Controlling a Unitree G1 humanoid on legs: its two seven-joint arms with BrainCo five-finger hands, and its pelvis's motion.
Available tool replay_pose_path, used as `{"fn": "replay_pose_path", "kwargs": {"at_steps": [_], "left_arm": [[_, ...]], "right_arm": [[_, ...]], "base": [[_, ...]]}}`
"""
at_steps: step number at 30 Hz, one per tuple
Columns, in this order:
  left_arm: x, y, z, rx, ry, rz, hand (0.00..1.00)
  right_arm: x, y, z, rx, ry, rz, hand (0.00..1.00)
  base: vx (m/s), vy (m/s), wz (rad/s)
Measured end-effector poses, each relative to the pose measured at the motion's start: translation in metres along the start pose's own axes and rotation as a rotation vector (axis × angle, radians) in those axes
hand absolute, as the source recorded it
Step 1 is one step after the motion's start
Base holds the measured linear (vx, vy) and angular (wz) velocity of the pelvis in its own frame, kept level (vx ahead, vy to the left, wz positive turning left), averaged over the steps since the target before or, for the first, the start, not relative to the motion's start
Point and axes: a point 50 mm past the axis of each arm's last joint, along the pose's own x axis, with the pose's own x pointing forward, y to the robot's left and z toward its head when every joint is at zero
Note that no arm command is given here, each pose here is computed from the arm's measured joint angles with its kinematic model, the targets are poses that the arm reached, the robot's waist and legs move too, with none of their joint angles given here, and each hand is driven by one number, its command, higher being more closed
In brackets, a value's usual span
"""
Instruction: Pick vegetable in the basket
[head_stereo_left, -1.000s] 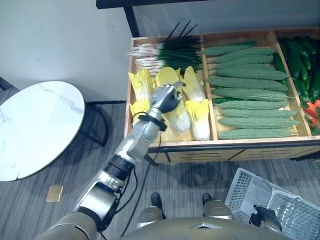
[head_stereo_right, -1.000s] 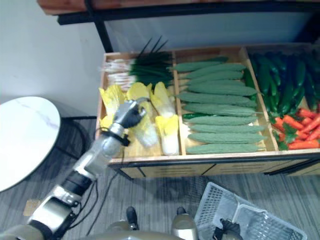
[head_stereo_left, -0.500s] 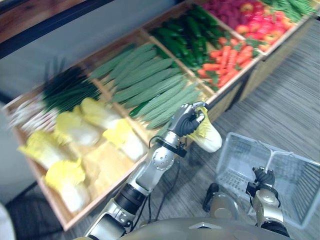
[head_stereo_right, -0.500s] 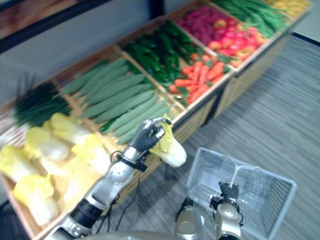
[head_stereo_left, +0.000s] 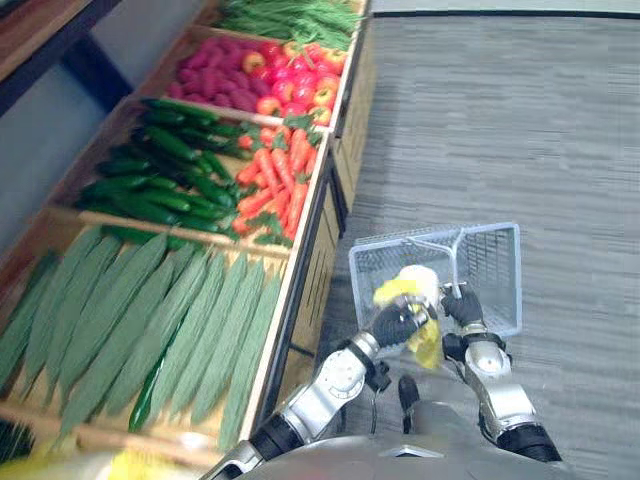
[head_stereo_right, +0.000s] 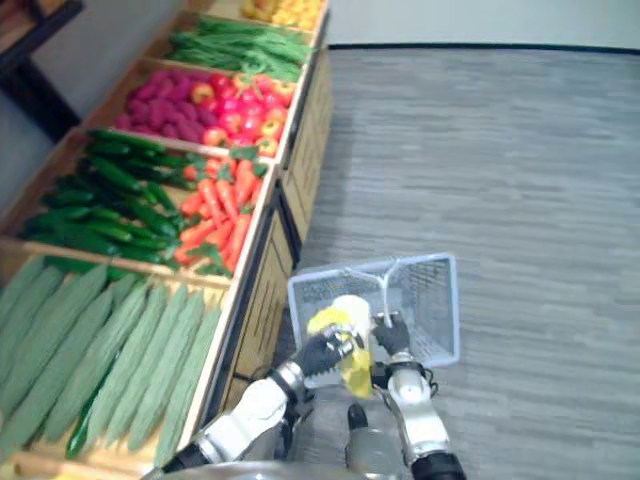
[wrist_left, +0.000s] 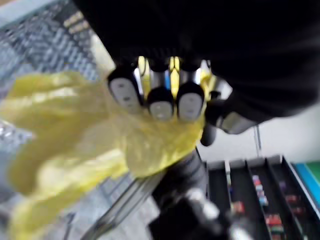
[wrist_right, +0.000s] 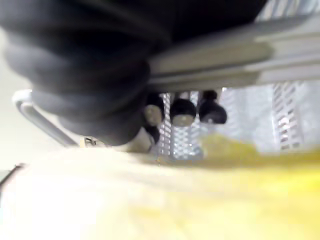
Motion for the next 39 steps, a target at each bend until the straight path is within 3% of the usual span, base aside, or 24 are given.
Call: {"fn": "replay_pose_path", "kwargs": {"at_steps": [4, 7, 8, 14, 23, 28, 31, 33, 39], "left_arm": [[0.000, 0.005, -0.016, 0.119, 0.073, -0.074, 1.00], [0.002, 0.005, -0.020, 0.167, 0.102, -0.085, 1.00], [0.004, 0.009, -0.019, 0.189, 0.098, -0.080, 0.00], [0.011, 0.018, -0.027, 0.277, 0.157, -0.057, 0.00], [0.009, 0.027, -0.036, 0.160, 0.219, 0.134, 0.00], [-0.017, 0.036, -0.051, -0.015, 0.276, 0.301, 0.00], [-0.027, 0.062, -0.037, -0.095, 0.201, 0.501, 0.00], [-0.043, 0.081, -0.029, -0.119, 0.159, 0.642, 0.00], [-0.071, 0.104, -0.019, -0.132, 0.101, 0.814, 0.00]], "right_arm": [[-0.003, 0.030, 0.016, 0.061, -0.059, 0.152, 1.00], [-0.006, 0.029, 0.021, 0.112, -0.091, 0.187, 1.00], [-0.006, 0.026, 0.022, 0.145, -0.097, 0.192, 1.00], [-0.014, 0.020, 0.009, 0.286, -0.040, 0.182, 1.00], [-0.026, -0.008, -0.042, 0.358, 0.160, -0.012, 1.00], [-0.032, -0.018, -0.071, 0.381, 0.293, -0.072, 1.00], [-0.031, -0.025, -0.079, 0.369, 0.334, -0.115, 1.00], [-0.032, -0.033, -0.087, 0.354, 0.371, -0.151, 1.00], [-0.041, -0.053, -0.116, 0.289, 0.522, -0.280, 1.00]], "base": [[0.28, 0.050, -0.46], [0.25, -0.056, -0.09], [0.22, -0.091, -0.18], [0.26, -0.200, -0.07], [0.22, -0.217, 0.20], [0.21, -0.100, 0.15], [0.24, 0.024, 0.16], [0.33, 0.087, 0.76], [0.40, 0.132, 1.38]]}}
